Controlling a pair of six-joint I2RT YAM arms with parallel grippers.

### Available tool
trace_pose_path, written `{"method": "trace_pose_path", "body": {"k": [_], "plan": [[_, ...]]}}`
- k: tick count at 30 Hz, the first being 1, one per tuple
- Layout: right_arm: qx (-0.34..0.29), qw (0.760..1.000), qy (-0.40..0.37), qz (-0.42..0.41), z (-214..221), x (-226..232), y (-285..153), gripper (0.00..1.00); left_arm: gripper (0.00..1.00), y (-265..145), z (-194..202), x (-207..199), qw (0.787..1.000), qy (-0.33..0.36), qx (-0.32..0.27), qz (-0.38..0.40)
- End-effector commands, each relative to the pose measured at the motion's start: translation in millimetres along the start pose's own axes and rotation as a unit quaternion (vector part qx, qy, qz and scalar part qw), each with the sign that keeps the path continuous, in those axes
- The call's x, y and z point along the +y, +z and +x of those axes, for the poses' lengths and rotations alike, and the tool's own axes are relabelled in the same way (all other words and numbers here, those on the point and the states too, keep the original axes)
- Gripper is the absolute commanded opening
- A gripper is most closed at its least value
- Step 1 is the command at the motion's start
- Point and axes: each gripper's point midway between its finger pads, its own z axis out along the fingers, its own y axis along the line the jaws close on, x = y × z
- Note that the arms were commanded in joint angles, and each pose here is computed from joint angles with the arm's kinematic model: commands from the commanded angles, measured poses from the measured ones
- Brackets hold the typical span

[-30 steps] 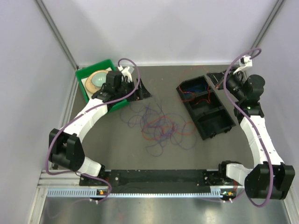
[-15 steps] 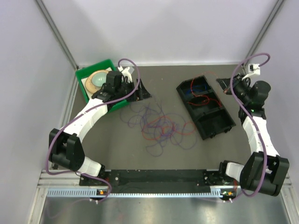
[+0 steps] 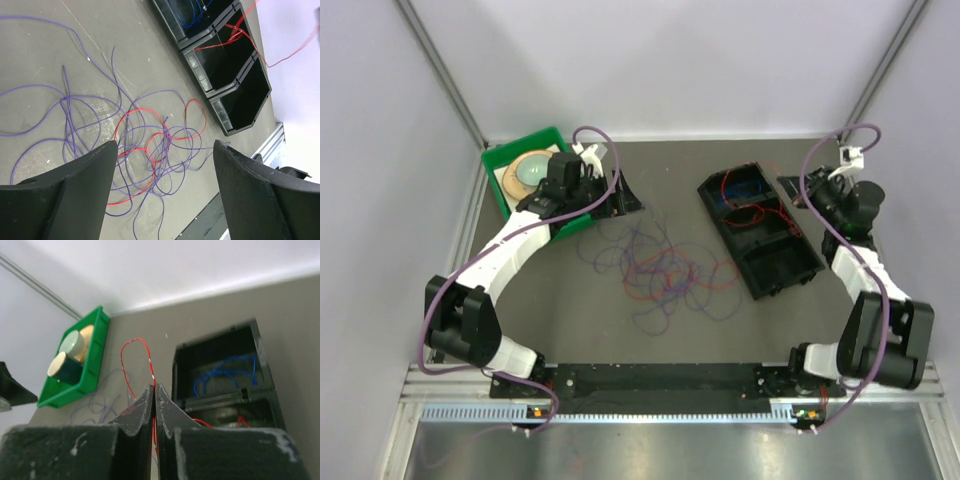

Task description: Untangle the cables

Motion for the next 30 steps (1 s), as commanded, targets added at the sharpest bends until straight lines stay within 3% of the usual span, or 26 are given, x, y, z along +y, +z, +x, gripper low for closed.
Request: {"method": "trace_pose_path", "body": {"k": [1,8,17,26,30], "plan": [[-0.03,0.999,-0.015,-0.041,7,-3,3,0.0,0.82,-2,-9,-5,1.0,0.009,-0.014,0.008],[-0.02,0.999,0.032,-0.026,37,-26,5,0.0,0.82,-3,-7,-4,1.0,0.01,-0.012,0.006],[0.044,0.993,0.017,0.113,49,-72,12,0.0,0.82,-3,-8,-3,1.0,0.008,-0.012,0.004],[0.035,0.978,-0.042,0.203,28,-67,0,0.0,0.82,-3,-8,-4,1.0,0.008,-0.012,0.005],[-0.014,0.987,-0.017,0.156,-6,-22,-8,0.0,0.82,-4,-8,-4,1.0,0.01,-0.013,0.003]]}}
